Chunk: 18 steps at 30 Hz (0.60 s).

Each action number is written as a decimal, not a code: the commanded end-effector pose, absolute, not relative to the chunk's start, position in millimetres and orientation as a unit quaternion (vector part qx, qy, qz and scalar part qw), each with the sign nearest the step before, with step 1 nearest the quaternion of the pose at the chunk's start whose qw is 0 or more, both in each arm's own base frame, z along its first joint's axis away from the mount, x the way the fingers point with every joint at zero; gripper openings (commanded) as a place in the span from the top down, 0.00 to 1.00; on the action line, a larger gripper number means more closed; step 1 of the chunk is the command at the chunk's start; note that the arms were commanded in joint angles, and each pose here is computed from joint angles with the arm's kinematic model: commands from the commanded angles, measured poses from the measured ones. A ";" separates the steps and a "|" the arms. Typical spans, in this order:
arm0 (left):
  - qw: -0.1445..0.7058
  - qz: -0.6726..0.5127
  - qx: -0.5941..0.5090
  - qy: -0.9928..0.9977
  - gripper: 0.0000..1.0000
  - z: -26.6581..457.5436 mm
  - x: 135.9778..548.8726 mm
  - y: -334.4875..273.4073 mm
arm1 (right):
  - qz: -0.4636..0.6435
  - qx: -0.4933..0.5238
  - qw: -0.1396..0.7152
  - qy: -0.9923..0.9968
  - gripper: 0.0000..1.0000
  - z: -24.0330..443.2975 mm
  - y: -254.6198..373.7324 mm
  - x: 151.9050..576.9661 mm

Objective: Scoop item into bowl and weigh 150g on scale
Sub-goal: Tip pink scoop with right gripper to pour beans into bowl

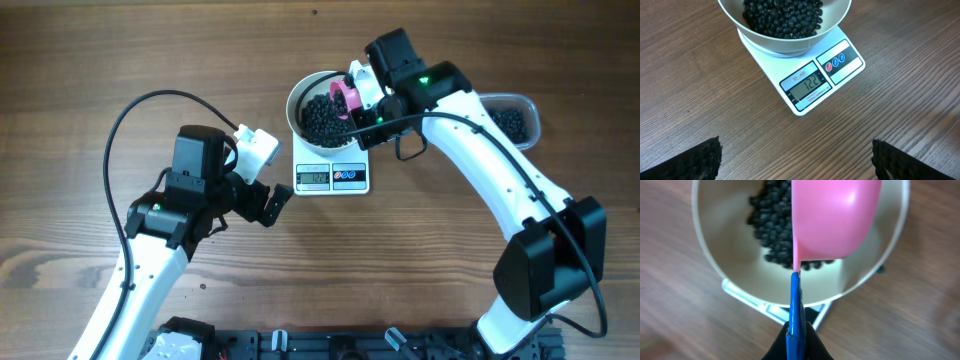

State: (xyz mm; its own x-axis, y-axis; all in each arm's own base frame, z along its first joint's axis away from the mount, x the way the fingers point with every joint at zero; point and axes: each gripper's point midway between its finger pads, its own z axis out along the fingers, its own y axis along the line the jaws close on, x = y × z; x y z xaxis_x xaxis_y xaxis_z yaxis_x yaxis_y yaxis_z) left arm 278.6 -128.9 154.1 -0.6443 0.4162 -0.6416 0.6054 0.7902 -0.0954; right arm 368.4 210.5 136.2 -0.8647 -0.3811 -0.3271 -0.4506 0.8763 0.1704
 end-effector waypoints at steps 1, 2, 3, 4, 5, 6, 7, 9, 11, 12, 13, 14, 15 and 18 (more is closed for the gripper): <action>0.303 -0.161 0.289 0.894 0.00 149.2 275.8 -132.0 | 0.057 -0.210 0.199 0.956 0.96 158.7 196.8 385.0; 0.303 -0.161 0.289 0.894 0.00 149.2 275.8 -132.0 | 0.056 -0.216 0.201 0.954 0.96 159.2 197.3 385.9; 0.303 -0.161 0.289 0.894 0.00 149.2 275.8 -132.0 | 0.055 -0.215 0.205 0.953 0.96 159.8 197.2 387.6; 0.303 -0.161 0.289 0.894 0.00 149.2 275.8 -132.0 | 0.050 -0.215 0.209 0.953 0.96 160.5 196.2 389.7; 0.303 -0.161 0.289 0.894 0.00 149.2 275.8 -132.0 | 0.049 -0.219 0.213 0.951 0.96 161.1 196.5 391.1; 0.303 -0.161 0.289 0.894 0.00 149.2 275.8 -132.0 | 0.048 -0.227 0.217 0.948 0.96 162.0 197.3 392.8; 0.303 -0.161 0.289 0.894 0.00 149.2 275.8 -132.0 | 0.048 -0.231 0.219 0.947 0.96 162.4 197.8 393.6; 0.303 -0.161 0.289 0.894 0.00 149.2 275.8 -132.0 | 0.046 -0.239 0.223 0.944 0.96 163.2 198.6 394.9; 0.303 -0.161 0.289 0.894 0.00 149.2 275.8 -132.0 | 0.045 -0.247 0.224 0.942 0.96 163.5 199.0 395.3; 0.303 -0.161 0.289 0.894 0.00 149.2 275.8 -132.0 | 0.044 -0.251 0.225 0.940 0.96 163.5 199.6 395.1; 0.303 -0.161 0.289 0.894 0.00 149.2 275.8 -132.0 | 0.044 -0.255 0.225 0.939 0.96 163.6 200.5 394.8; 0.303 -0.161 0.289 0.894 0.00 149.2 275.8 -132.0 | 0.045 -0.257 0.226 0.938 0.96 163.9 202.7 394.3; 0.303 -0.161 0.289 0.894 0.00 149.2 275.8 -132.0 | 0.045 -0.260 0.227 0.937 0.96 164.0 205.2 393.4; 0.303 -0.161 0.289 0.894 0.00 149.2 275.8 -132.0 | 0.016 -0.265 0.233 0.936 0.96 164.3 205.1 393.2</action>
